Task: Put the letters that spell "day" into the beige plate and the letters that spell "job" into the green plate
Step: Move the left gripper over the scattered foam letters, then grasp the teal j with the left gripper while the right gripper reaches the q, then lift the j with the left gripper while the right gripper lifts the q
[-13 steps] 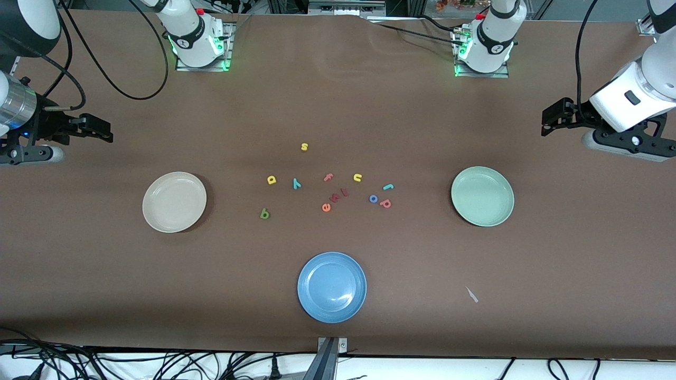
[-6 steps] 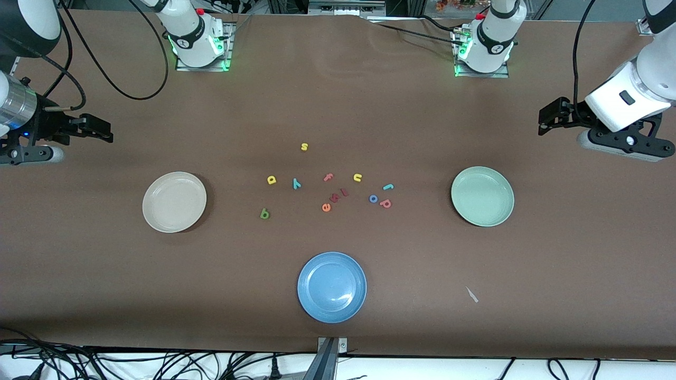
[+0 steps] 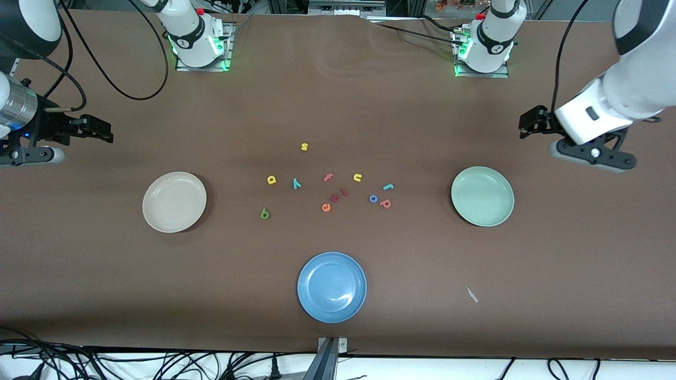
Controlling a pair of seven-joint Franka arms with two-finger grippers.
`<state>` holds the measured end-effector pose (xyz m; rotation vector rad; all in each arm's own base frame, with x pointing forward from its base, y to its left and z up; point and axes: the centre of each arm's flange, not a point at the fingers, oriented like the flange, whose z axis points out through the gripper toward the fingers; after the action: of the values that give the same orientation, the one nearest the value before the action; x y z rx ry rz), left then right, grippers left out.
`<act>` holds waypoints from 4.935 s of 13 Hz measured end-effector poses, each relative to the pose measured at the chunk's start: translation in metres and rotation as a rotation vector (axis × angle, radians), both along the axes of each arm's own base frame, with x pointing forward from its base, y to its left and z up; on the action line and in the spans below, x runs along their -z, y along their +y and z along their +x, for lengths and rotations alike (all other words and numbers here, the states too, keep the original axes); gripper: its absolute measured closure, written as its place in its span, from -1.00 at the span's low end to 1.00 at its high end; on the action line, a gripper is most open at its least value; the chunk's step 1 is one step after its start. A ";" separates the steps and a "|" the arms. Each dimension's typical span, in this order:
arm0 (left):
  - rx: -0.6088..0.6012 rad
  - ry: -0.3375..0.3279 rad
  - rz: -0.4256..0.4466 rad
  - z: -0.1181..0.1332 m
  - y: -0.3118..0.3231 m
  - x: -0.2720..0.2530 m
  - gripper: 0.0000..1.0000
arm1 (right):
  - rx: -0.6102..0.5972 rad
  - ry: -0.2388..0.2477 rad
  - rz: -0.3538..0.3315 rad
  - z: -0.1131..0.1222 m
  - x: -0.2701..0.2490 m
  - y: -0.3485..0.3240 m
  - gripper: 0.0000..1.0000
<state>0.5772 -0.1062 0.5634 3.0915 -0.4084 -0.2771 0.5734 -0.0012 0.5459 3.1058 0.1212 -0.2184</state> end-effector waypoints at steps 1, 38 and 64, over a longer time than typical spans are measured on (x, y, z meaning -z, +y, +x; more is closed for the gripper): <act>0.025 0.016 0.001 0.001 -0.015 0.009 -1.00 | -0.001 0.000 -0.007 0.000 0.000 -0.001 -1.00; 0.933 -0.030 -0.108 -0.039 -0.264 0.366 -0.07 | 0.312 -0.104 0.095 0.045 0.257 0.297 -1.00; 0.825 0.055 -0.074 -0.002 -0.198 0.293 0.84 | 0.331 -0.101 0.057 0.054 0.366 0.288 0.44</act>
<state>0.5752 -0.3046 0.2702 2.6522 -1.6187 -0.3278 0.6270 0.2871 0.1795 3.1667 -0.3971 -0.0631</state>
